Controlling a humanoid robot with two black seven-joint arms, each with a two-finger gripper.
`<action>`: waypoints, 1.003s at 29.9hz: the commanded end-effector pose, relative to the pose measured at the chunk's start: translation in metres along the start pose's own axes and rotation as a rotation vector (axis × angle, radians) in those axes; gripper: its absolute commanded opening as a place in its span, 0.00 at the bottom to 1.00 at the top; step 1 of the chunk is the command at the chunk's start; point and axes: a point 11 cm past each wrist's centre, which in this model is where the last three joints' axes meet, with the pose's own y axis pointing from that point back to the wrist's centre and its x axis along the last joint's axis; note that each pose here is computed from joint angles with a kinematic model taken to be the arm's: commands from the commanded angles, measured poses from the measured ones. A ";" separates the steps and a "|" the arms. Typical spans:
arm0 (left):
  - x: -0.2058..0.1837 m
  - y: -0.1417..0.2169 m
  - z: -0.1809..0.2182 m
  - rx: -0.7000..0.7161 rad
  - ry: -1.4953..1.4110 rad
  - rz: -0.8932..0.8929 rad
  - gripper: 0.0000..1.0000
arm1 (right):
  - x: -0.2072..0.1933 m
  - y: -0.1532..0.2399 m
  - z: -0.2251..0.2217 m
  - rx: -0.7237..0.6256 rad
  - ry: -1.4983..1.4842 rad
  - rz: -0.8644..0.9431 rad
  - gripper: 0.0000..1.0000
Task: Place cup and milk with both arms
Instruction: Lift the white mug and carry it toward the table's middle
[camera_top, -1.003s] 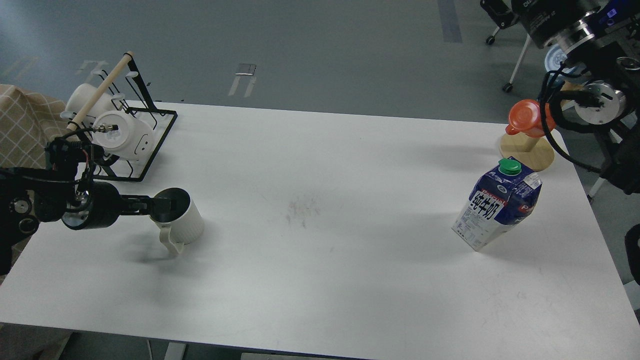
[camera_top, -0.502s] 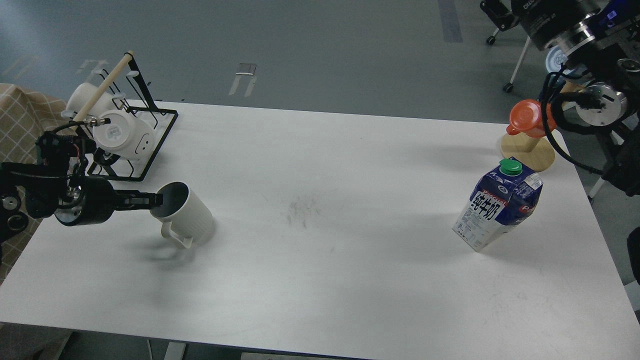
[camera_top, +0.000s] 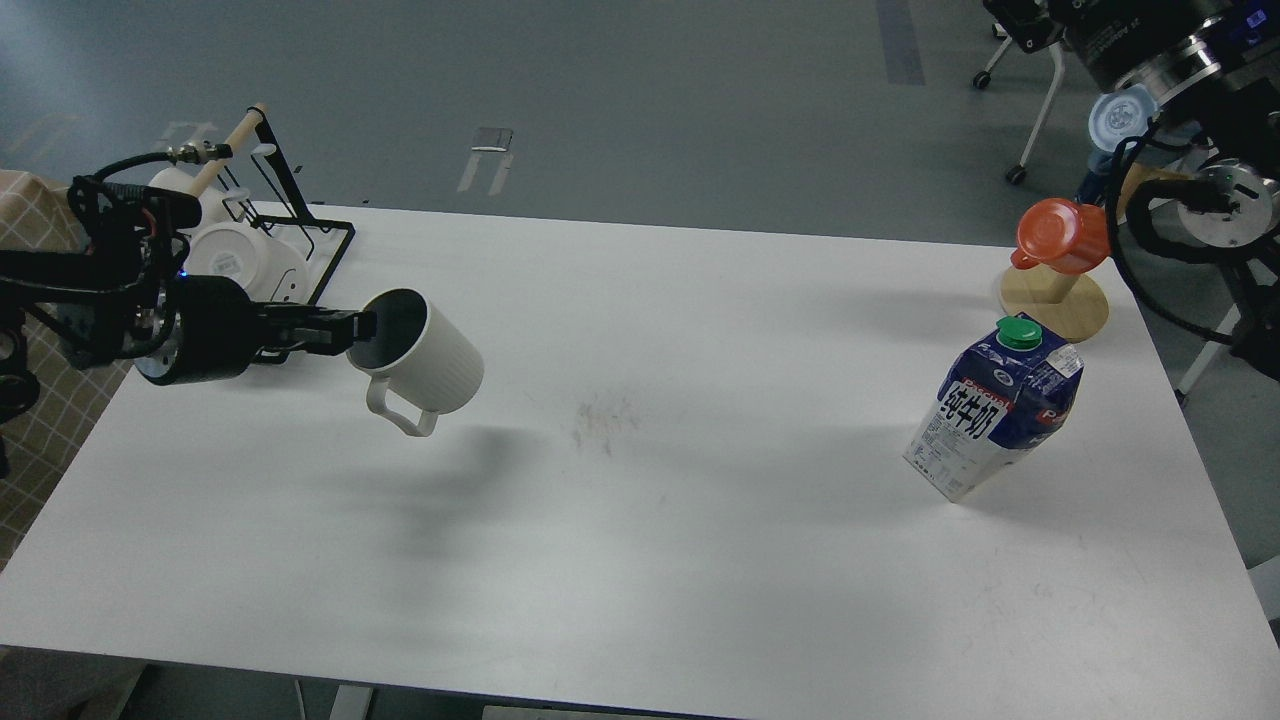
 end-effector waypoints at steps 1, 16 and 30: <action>0.011 -0.011 0.026 -0.052 -0.040 0.019 0.00 | -0.002 -0.015 -0.022 0.039 0.025 -0.020 1.00; 0.031 -0.077 0.104 -0.075 -0.110 0.048 0.00 | -0.041 -0.072 -0.071 0.093 0.134 -0.094 1.00; -0.011 -0.125 0.136 -0.086 -0.177 -0.069 0.00 | -0.041 -0.068 -0.062 0.081 0.120 -0.096 1.00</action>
